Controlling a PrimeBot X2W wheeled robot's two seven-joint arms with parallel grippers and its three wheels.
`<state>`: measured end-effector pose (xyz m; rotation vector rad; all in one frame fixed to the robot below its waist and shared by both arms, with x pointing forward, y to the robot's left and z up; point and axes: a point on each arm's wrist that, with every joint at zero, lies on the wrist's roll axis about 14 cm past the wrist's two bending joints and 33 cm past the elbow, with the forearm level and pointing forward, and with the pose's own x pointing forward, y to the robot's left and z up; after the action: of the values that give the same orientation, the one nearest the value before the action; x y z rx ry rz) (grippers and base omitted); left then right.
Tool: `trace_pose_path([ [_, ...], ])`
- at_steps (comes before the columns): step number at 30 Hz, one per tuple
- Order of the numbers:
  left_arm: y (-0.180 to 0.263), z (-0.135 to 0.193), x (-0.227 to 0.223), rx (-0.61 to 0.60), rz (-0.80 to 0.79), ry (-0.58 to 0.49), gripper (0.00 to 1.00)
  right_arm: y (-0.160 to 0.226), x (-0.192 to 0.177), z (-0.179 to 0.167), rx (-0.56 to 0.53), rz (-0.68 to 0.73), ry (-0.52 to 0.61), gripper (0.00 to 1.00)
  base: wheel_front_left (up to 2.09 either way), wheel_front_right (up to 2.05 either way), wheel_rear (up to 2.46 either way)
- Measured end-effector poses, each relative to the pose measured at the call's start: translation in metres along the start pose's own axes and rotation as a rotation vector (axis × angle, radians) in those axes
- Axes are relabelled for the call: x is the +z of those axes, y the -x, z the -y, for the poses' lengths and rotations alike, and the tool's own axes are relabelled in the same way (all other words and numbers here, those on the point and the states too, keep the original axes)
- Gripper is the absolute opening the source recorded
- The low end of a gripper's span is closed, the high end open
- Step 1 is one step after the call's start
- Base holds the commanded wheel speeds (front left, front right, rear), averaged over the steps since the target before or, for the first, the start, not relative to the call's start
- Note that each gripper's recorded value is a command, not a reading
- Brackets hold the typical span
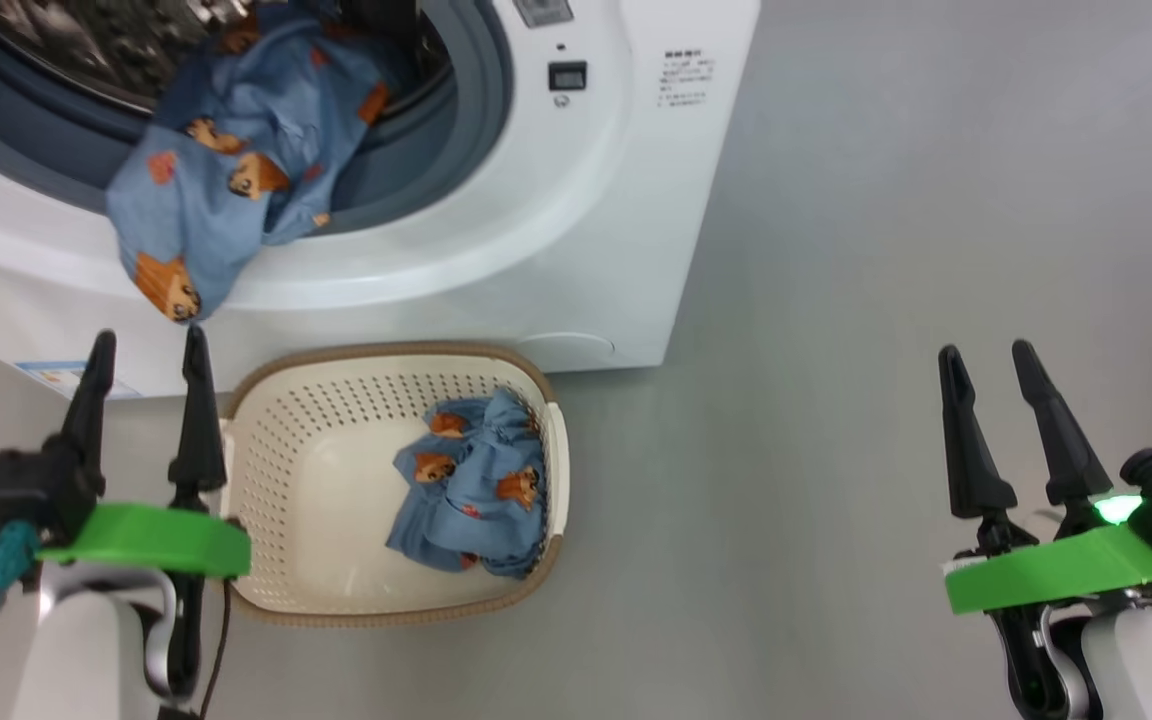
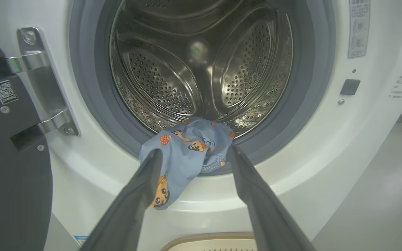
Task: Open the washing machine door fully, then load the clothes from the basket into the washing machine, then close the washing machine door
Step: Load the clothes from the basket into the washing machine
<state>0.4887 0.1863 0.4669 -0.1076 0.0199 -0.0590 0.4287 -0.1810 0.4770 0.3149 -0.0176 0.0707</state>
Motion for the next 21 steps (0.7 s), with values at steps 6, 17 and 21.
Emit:
trace_pose_path([
  [6,0.032,-0.009,0.003,0.027,0.000,-0.009,1.00,0.011,0.005,-0.005,0.011,0.005,-0.005,1.00,0.00,0.00,0.00],
  [17,0.079,-0.020,0.008,0.064,0.007,-0.025,1.00,0.030,0.013,-0.007,0.018,0.016,0.005,1.00,0.00,0.00,0.00],
  [21,0.093,-0.024,0.012,0.081,0.019,-0.026,1.00,0.038,0.014,-0.006,0.013,0.014,0.007,1.00,0.00,0.00,0.00],
])
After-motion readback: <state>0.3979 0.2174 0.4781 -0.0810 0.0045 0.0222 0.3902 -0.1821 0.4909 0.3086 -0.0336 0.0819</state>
